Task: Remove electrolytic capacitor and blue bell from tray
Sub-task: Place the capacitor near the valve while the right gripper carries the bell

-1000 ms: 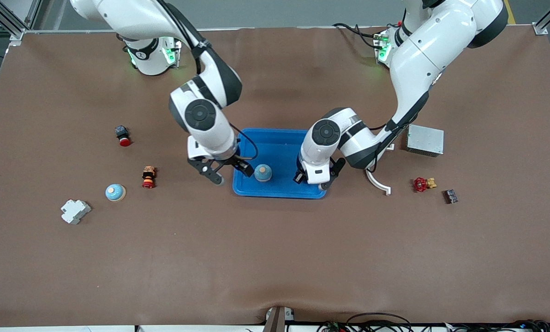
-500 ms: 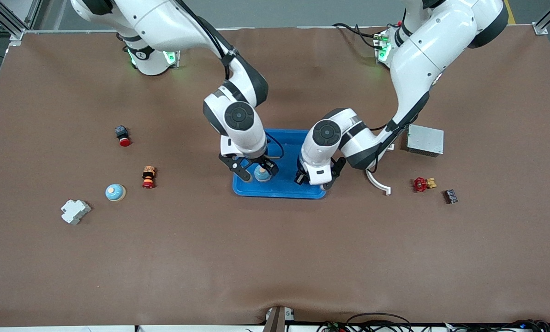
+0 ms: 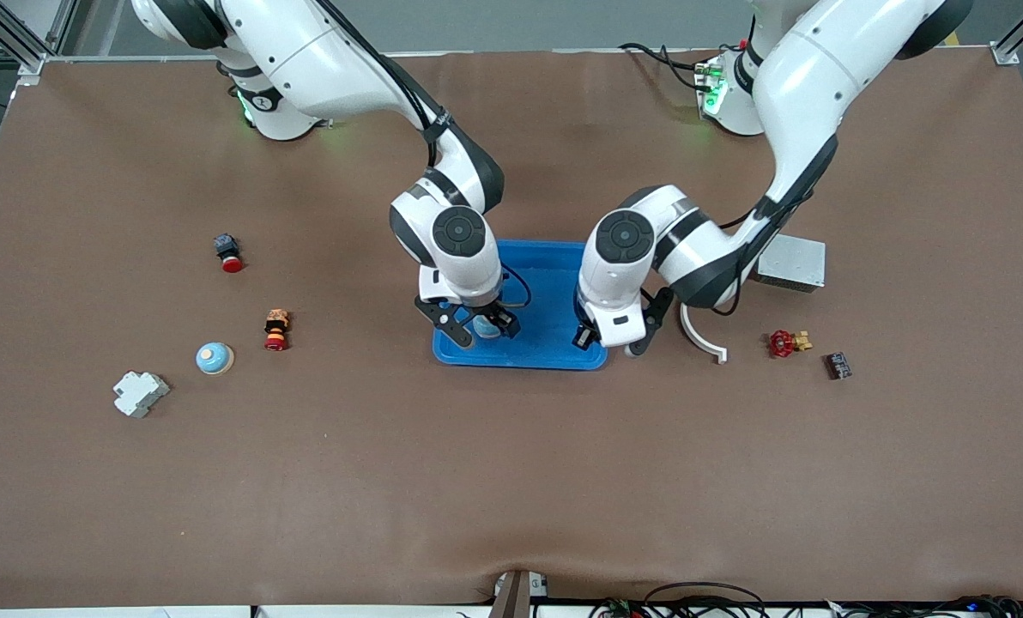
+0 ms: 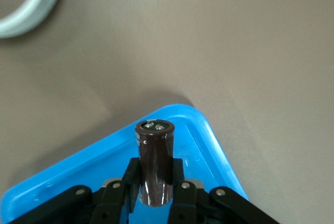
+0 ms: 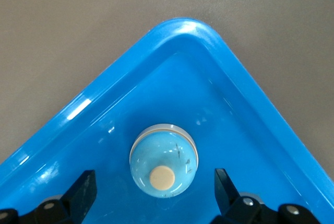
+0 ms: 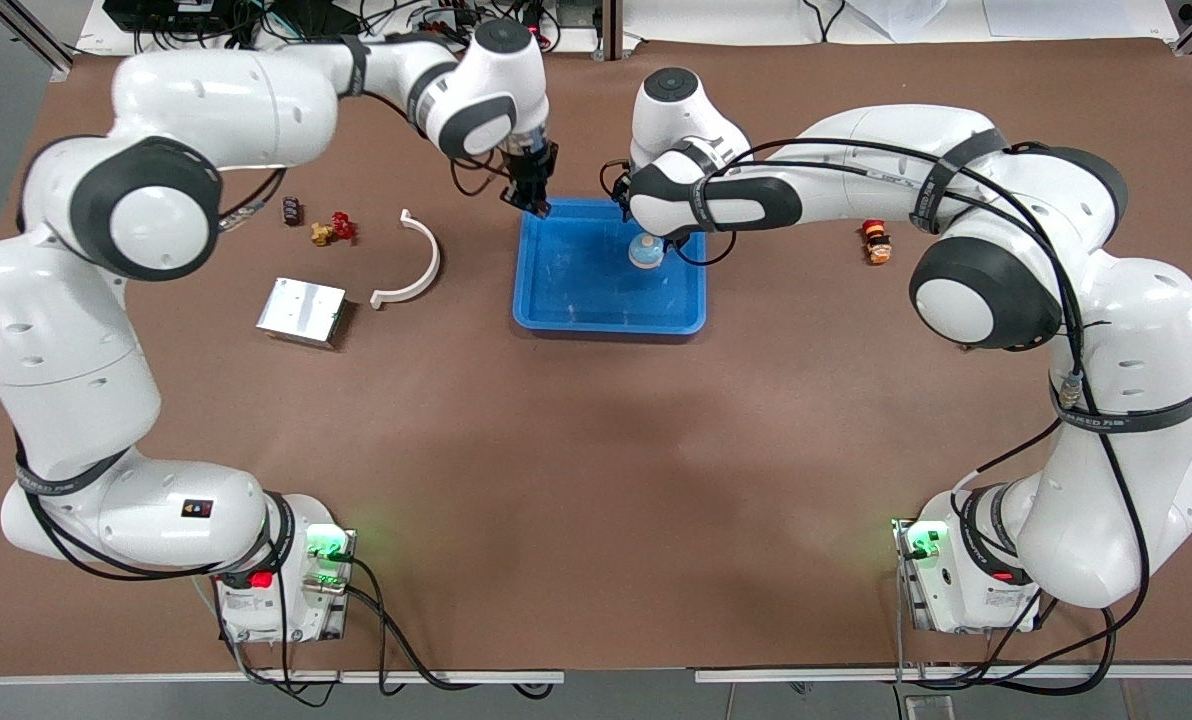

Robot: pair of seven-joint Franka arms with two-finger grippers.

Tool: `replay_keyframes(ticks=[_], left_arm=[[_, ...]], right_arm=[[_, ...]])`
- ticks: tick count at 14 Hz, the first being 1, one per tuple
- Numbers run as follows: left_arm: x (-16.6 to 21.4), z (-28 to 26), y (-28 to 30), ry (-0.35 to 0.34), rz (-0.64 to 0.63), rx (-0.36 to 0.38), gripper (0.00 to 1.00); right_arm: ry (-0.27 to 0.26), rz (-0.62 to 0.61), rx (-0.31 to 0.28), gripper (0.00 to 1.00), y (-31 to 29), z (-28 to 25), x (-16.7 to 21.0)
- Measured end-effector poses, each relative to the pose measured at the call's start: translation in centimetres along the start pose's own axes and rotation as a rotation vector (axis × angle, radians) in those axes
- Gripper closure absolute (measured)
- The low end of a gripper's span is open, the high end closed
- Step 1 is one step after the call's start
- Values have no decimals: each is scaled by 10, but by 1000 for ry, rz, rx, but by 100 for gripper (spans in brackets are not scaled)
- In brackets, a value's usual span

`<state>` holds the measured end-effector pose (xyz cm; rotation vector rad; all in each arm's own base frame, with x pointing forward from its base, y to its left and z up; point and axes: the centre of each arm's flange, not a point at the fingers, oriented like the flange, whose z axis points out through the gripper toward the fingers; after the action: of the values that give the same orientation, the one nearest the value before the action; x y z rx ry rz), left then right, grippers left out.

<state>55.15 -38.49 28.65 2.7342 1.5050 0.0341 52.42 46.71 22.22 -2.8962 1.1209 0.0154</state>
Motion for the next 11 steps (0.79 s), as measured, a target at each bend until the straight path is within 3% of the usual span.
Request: replay_keyframes(ticks=[4, 11], left_arm=[[55, -46, -11, -28, 60, 43, 71], [176, -64, -74, -98, 261, 305, 71]], right_arm=[[17, -10, -1, 0, 1, 14, 1], [26, -2, -6, 0, 2, 23, 1]])
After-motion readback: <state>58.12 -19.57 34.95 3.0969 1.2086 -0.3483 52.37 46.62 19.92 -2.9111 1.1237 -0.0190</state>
